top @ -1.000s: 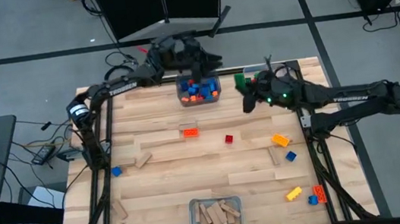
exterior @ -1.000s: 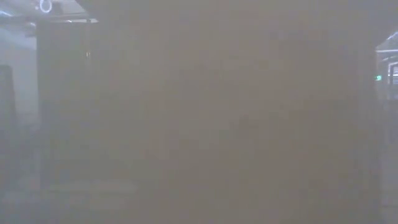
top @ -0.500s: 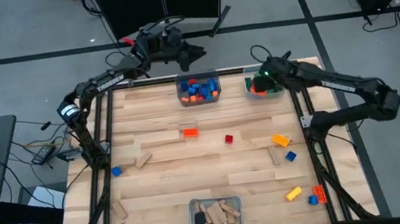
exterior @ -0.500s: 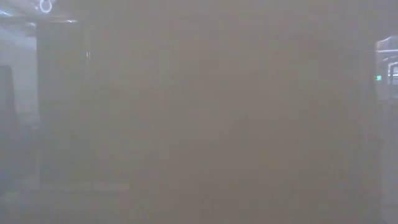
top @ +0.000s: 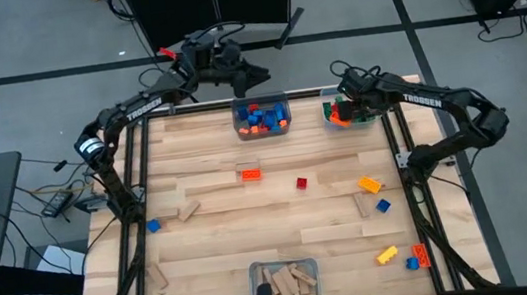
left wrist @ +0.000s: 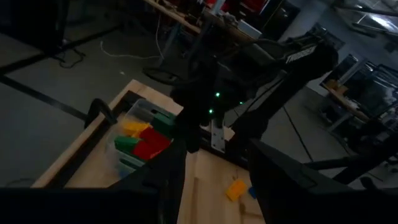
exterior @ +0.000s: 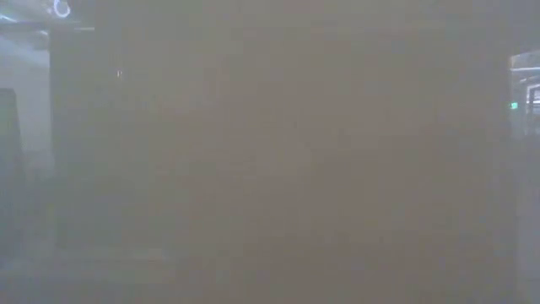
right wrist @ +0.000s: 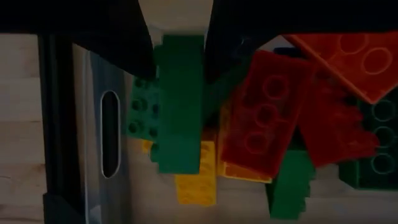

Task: Sort blocks by size
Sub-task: Put the large green game piece into the transparent bin, then put the brown block into the gray bin

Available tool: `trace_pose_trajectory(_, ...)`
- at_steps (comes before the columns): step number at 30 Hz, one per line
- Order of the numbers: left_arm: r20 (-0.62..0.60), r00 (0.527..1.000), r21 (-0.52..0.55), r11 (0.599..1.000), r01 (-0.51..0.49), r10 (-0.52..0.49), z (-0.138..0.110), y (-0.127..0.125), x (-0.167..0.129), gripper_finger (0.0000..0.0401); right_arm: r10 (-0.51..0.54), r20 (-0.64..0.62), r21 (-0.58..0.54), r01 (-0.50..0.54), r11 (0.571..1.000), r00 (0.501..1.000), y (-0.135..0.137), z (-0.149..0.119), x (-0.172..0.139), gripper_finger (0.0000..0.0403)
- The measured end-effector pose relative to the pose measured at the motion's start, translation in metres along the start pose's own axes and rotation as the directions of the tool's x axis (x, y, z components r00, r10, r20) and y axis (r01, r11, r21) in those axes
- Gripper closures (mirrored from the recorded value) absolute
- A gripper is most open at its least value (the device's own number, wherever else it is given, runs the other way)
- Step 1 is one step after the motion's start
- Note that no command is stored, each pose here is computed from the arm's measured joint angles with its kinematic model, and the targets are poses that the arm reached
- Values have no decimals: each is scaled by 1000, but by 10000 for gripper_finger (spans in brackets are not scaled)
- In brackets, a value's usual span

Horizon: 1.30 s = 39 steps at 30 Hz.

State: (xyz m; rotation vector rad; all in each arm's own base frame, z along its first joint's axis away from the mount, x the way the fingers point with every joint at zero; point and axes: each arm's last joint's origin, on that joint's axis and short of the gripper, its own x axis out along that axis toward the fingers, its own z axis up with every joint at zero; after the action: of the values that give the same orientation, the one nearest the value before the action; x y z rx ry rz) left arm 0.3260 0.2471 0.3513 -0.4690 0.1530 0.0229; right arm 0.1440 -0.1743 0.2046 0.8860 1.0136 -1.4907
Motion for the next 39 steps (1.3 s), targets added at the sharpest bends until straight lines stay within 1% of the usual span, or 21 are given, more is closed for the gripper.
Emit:
trace_pose_trajectory(4,-14,1000,-12,1000,-6,6,-2,1,0,225,-13,2,-5,13,1000,1000,-3,0,-2,232)
trace_pose_trajectory(6,-25,1000,-21,1000,-14,14,-2,-1,-2,227,-8,9,-28,8,1000,1000,-5,-1,-5,222)
trace_pose_trajectory(9,-56,993,9,995,-102,102,-2,-8,-11,234,-5,11,-38,6,999,1000,-10,-3,-11,207)
trace_pose_trajectory(13,-125,954,94,961,-261,271,-5,-29,-27,247,-3,11,-44,3,999,1000,-18,-9,-22,187)
trace_pose_trajectory(18,-202,905,178,923,-341,373,-10,-69,-44,251,46,2,-92,-46,995,999,-23,-24,-42,165)
trace_pose_trajectory(19,-222,888,197,911,-364,403,-13,-77,-47,251,60,7,-97,-59,994,998,-23,-28,-47,161)
trace_pose_trajectory(22,-284,810,263,854,-449,513,-24,-102,-53,251,123,37,-101,-118,988,992,-24,-42,-62,148)
trace_pose_trajectory(25,-355,703,328,787,-523,616,-40,-126,-62,251,203,66,-113,-194,974,977,-23,-56,-76,136)
trace_pose_trajectory(27,-403,641,355,757,-548,653,-50,-140,-68,251,254,76,-128,-243,961,964,-22,-65,-85,129)
trace_pose_trajectory(29,-457,593,365,748,-554,663,-61,-151,-73,251,297,77,-144,-285,948,952,-21,-74,-91,123)
trace_pose_trajectory(31,-514,551,356,748,-560,657,-74,-159,-77,251,332,72,-163,-318,934,940,-19,-82,-96,119)
trace_pose_trajectory(34,-601,460,349,732,-585,654,-97,-163,-80,251,369,66,-198,-350,915,927,-15,-93,-102,116)
trace_pose_trajectory(35,-631,415,353,719,-599,656,-106,-163,-81,251,377,67,-210,-356,911,924,-13,-96,-103,116)
trace_pose_trajectory(37,-691,303,375,684,-626,656,-126,-161,-86,251,393,75,-234,-367,900,917,-9,-102,-105,117)
trace_pose_trajectory(39,-727,223,386,655,-649,650,-146,-158,-87,251,398,82,-254,-367,895,914,-5,-107,-106,119)
